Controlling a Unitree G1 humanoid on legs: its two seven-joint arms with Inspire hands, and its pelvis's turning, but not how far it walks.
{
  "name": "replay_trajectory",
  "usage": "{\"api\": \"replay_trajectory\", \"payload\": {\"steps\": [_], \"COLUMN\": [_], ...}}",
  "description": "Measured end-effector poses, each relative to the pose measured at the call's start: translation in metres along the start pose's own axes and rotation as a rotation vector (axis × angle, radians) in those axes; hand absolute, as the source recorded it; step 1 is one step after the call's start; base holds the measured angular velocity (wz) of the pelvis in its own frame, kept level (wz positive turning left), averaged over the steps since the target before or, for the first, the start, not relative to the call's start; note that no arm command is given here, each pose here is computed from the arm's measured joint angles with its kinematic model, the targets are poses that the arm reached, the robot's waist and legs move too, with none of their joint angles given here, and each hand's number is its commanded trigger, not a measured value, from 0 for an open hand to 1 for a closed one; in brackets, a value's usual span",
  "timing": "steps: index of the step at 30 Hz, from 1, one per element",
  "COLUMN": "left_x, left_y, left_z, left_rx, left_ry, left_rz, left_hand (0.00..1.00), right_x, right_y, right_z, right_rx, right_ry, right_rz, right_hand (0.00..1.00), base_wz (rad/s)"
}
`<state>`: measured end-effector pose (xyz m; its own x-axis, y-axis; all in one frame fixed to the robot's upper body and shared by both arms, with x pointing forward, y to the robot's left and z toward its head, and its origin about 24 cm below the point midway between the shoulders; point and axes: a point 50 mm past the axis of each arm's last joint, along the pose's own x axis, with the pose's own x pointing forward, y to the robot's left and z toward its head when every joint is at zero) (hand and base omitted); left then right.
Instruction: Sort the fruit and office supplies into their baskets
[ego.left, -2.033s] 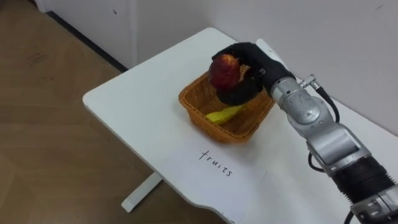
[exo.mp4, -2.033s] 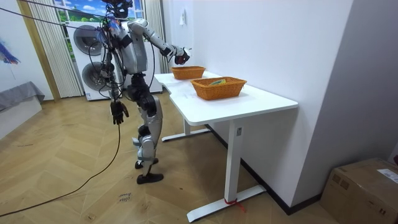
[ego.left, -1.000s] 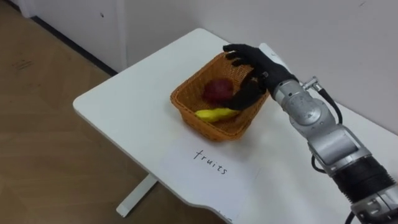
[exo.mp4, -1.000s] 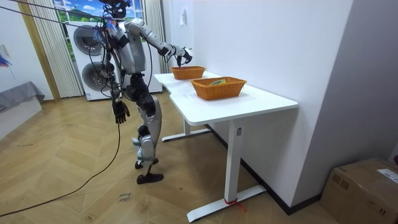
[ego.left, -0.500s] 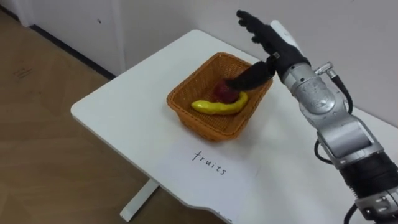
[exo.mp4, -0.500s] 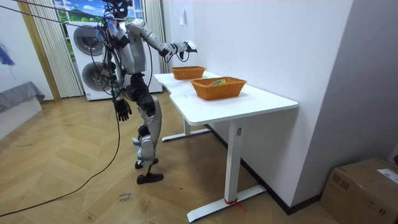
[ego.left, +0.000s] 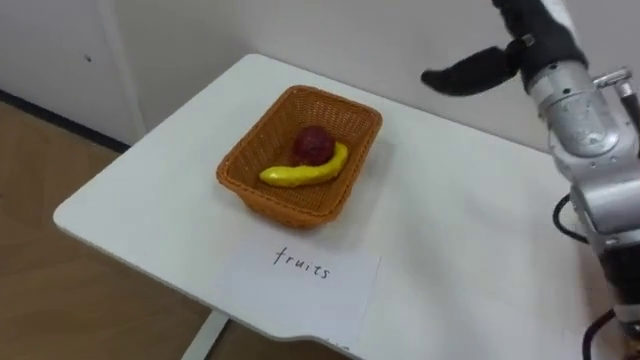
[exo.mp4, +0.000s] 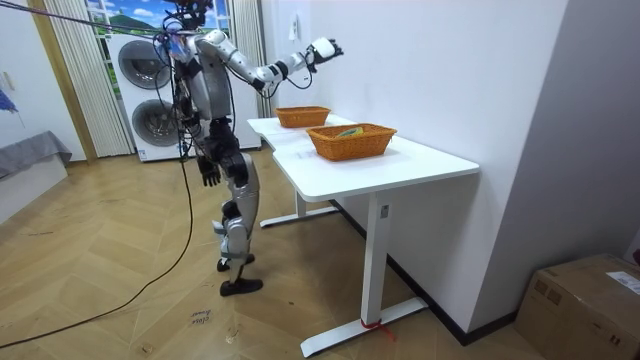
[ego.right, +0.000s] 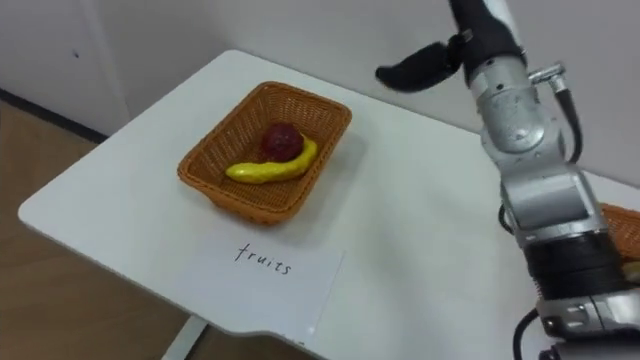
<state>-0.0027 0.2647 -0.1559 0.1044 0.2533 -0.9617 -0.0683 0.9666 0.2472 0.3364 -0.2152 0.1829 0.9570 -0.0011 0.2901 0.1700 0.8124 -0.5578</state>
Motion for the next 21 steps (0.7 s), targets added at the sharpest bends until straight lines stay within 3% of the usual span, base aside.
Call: {"api": "replay_trajectory", "payload": {"steps": [8, 21], "left_x": [0.000, 0.001], "left_y": [0.002, 0.002], "left_z": [0.007, 0.012], "left_rx": [-0.007, -0.042], "left_ry": [-0.045, -0.083], "left_rz": [0.009, 0.022], "left_hand": [0.00, 0.00], "right_x": [-0.004, -0.020], "right_y": [-0.056, -0.090], "right_z": [0.020, 0.007], "right_rx": [-0.005, 0.100], "right_ry": [-0.098, -0.082], "right_rz": [-0.273, -0.461], "right_hand": [0.00, 0.00], "base_wz": [-0.20, -0.18]}}
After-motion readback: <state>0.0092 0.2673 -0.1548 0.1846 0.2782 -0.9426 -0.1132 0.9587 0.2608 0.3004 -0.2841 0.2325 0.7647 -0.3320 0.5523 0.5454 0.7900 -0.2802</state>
